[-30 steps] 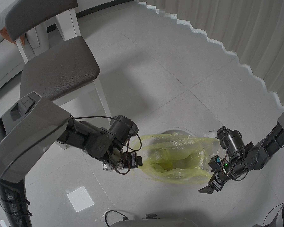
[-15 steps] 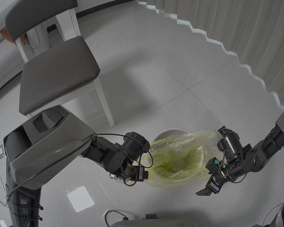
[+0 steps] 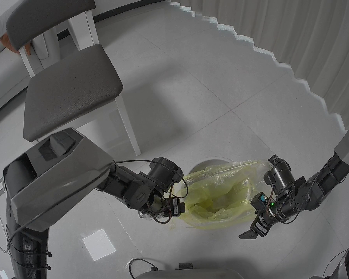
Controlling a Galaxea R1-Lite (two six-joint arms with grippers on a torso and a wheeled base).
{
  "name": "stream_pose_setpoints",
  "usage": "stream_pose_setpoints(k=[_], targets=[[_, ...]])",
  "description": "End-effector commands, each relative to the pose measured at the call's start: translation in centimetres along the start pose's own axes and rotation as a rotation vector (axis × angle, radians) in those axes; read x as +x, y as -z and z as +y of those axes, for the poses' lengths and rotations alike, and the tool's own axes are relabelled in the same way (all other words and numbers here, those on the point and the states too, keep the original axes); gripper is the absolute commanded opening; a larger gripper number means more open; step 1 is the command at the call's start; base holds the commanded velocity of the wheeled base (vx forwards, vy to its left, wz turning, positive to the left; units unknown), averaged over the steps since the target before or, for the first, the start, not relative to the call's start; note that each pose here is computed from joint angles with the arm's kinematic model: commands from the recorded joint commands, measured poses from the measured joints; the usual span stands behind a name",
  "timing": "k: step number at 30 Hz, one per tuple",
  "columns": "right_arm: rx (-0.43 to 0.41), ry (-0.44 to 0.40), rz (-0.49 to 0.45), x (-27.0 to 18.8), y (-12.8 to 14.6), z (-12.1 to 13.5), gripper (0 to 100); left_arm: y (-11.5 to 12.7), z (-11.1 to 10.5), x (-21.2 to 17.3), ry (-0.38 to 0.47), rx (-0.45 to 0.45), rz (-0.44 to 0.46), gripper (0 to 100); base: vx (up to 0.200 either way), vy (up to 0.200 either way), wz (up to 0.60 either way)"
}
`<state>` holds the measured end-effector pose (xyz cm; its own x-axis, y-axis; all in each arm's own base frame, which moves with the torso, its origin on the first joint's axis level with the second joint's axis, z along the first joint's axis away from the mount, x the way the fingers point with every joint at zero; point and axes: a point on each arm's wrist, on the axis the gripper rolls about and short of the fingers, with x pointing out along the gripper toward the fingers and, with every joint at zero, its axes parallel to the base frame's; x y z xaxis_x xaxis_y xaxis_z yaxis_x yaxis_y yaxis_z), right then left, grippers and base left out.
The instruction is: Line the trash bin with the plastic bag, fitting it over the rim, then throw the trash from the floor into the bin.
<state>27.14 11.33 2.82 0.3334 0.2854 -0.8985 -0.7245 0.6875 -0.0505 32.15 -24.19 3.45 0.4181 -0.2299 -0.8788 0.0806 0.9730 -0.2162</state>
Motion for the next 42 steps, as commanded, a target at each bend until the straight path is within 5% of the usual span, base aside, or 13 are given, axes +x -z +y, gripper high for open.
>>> stream_pose_setpoints(k=[1, 12, 16, 23, 26, 27, 29, 32, 33, 38, 42], targets=[[0.004, 0.000, 0.000, 0.0, 0.0, 0.0, 100, 0.9, 0.2, -0.9, 0.002, 0.008, 0.018, 100, 0.000, 0.000, 0.00], [0.000, -0.004, 0.004, 0.1, 0.0, 0.2, 100, 2.6, 1.5, -1.0, 0.033, -0.007, -0.024, 100, 0.000, 0.000, 0.00], [-0.002, -0.007, 0.006, 0.3, -0.1, 0.2, 100, 1.0, 0.4, -1.4, 0.105, -0.148, -0.140, 100, 0.000, 0.000, 0.00], [-0.025, -0.025, 0.014, 0.7, -0.3, 1.1, 100, 5.0, 1.3, -1.7, 0.062, -0.057, -0.049, 100, 0.000, 0.000, 0.00], [-0.028, -0.027, 0.014, 0.7, -0.3, 1.2, 100, 3.7, 0.3, -2.6, 0.129, -0.093, -0.109, 100, 0.000, 0.000, 0.00], [-0.029, -0.028, 0.014, 0.7, -0.3, 1.2, 100, 6.5, 0.6, -2.1, 0.080, -0.046, -0.028, 100, 0.000, 0.000, 0.00], [-0.021, -0.028, 0.016, 0.6, -0.3, 1.3, 100, 4.0, 0.1, -2.2, 0.140, -0.101, -0.125, 100, 0.000, 0.000, 0.00], [-0.013, -0.028, 0.016, 0.6, -0.2, 1.4, 100, 5.2, 0.4, -2.0, 0.124, -0.134, -0.097, 100, 0.000, 0.000, 0.00], [-0.013, -0.029, 0.019, 0.5, -0.2, 1.4, 100, 3.3, 0.3, -2.4, 0.163, -0.183, -0.158, 100, 0.000, 0.000, 0.00], [-0.025, -0.036, 0.018, 0.7, -0.3, 1.8, 100, 1.2, 0.6, -3.1, 0.225, -0.336, -0.240, 100, 0.000, 0.000, 0.00], [-0.023, -0.039, 0.020, 0.8, -0.4, 2.0, 100, 3.8, 0.9, -3.0, 0.189, -0.245, -0.183, 100, 0.000, 0.000, 0.00]])
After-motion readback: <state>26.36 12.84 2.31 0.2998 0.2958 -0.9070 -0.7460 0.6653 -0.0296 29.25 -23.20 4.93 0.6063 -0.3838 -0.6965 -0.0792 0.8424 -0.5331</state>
